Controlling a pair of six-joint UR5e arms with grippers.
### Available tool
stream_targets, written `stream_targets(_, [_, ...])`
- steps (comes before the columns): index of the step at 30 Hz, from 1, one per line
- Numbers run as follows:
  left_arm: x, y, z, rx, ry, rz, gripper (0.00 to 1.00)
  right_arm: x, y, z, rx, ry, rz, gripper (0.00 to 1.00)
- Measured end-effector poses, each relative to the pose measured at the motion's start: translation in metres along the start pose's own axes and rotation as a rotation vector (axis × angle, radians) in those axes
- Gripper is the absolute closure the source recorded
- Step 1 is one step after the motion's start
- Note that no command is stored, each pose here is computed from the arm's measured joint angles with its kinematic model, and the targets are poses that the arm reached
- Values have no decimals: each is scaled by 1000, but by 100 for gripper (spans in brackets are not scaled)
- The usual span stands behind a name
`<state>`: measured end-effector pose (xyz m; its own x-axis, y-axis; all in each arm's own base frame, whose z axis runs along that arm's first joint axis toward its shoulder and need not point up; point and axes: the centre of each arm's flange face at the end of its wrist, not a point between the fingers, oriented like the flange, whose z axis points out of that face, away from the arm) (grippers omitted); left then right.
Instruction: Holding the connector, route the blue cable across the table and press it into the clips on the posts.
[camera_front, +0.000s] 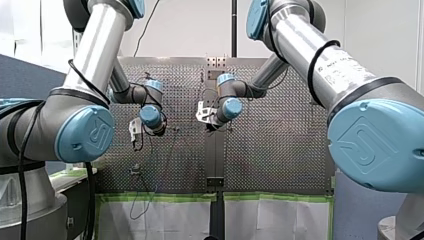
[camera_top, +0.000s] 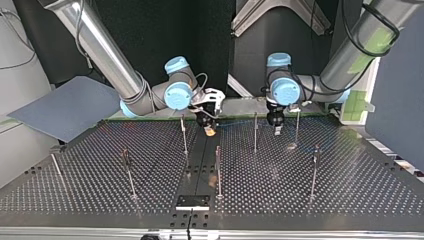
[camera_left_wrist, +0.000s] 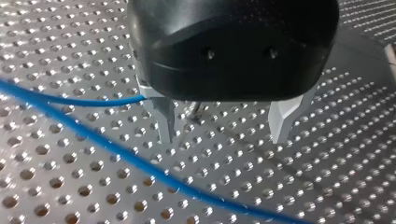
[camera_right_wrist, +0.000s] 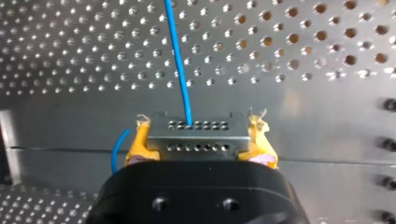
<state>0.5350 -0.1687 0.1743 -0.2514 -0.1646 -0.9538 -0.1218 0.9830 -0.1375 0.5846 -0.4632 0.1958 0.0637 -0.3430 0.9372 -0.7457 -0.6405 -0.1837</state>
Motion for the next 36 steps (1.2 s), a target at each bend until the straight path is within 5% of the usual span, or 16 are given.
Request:
stream_targets(15, [-15, -20, -66, 21, 88, 49, 0, -6, 0, -3, -2, -22, -2, 100])
stream_targets(25, [-20, -52, -102, 82, 67, 55, 0, -4, 12, -2, -20, -25, 1, 100])
stream_targets(36, [2, -101, -103, 187, 39, 28, 0, -1, 24, 0, -35, -20, 6, 100])
